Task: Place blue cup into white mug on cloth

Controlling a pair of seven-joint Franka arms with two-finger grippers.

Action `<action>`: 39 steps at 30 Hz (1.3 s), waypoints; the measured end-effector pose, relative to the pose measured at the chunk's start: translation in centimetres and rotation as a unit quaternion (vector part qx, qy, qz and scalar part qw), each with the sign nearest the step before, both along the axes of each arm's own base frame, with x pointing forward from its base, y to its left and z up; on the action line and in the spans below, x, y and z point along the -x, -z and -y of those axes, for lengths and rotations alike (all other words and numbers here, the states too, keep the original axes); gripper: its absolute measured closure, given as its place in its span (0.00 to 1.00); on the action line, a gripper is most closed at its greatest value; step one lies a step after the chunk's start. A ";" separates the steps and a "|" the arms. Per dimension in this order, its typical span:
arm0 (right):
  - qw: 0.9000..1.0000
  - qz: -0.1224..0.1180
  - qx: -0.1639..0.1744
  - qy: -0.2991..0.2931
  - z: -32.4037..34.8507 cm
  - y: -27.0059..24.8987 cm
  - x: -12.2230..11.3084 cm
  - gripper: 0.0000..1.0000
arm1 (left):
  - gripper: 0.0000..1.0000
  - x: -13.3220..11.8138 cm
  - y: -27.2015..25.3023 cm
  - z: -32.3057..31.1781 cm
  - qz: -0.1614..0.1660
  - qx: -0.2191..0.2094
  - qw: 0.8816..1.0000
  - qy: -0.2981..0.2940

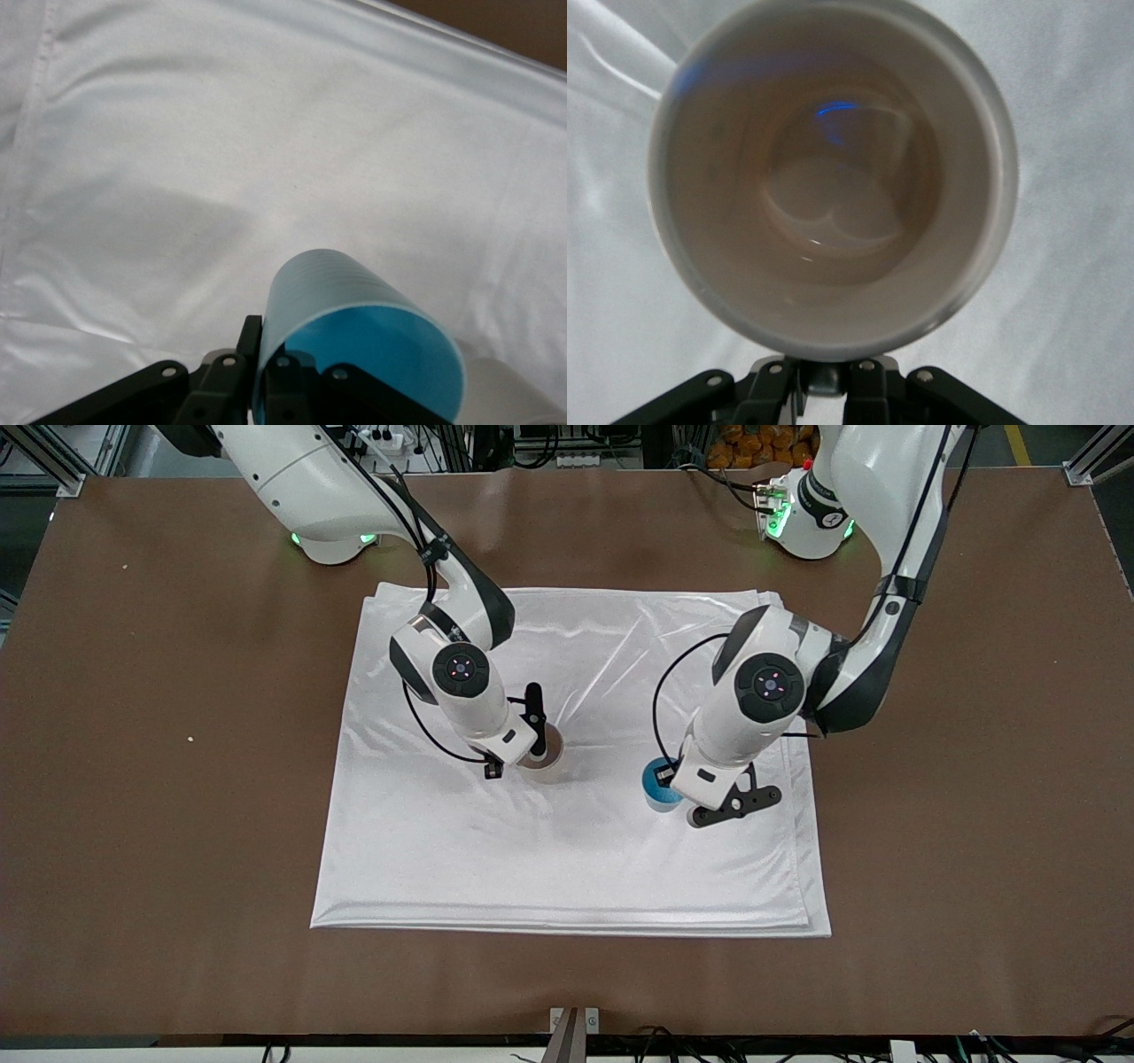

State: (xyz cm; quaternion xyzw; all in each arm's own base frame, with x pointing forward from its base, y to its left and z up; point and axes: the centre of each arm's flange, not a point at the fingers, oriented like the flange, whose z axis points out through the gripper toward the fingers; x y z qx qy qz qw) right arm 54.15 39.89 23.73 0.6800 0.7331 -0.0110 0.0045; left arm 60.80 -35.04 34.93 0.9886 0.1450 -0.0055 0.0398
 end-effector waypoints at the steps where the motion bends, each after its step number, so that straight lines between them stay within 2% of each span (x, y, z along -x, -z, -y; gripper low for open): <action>1: 1.000 0.001 0.001 0.001 -0.1 0.3 0.1 0.81 | 0.95 0.3 0.0 0.5 0.000 0.000 1.000 0.000; 13: 1.000 0.004 0.001 -0.001 -0.2 1.8 0.4 0.81 | 0.95 2.6 -1.8 5.1 0.010 0.009 1.000 -0.011; 17: 1.000 0.005 0.005 -0.005 -0.2 2.0 0.5 0.64 | 0.95 3.9 -1.9 6.8 0.009 0.010 1.000 -0.007; 21: 1.000 0.006 0.006 -0.005 -0.2 2.0 0.6 0.62 | 0.95 5.1 -1.8 8.3 0.007 0.009 1.000 -0.001; 23: 1.000 0.006 0.006 -0.004 -0.2 1.9 0.5 0.57 | 0.95 5.5 -1.7 8.9 0.006 0.008 1.000 0.000; 24: 1.000 0.007 0.005 -0.004 -0.1 1.9 0.4 0.53 | 0.95 5.7 -1.7 9.1 0.005 0.008 1.000 -0.001; 25: 1.000 0.008 0.005 -0.003 -0.1 1.7 0.3 0.44 | 0.95 5.8 -1.7 9.2 0.005 0.008 1.000 -0.001; 35: 1.000 0.022 0.011 0.016 1.7 -4.0 -1.4 0.02 | 0.95 7.8 -1.4 11.6 0.001 0.007 1.000 0.009; 39: 0.999 0.026 0.019 0.028 3.2 -7.6 -2.0 0.00 | 0.95 9.4 -0.7 13.3 -0.004 0.003 1.000 0.015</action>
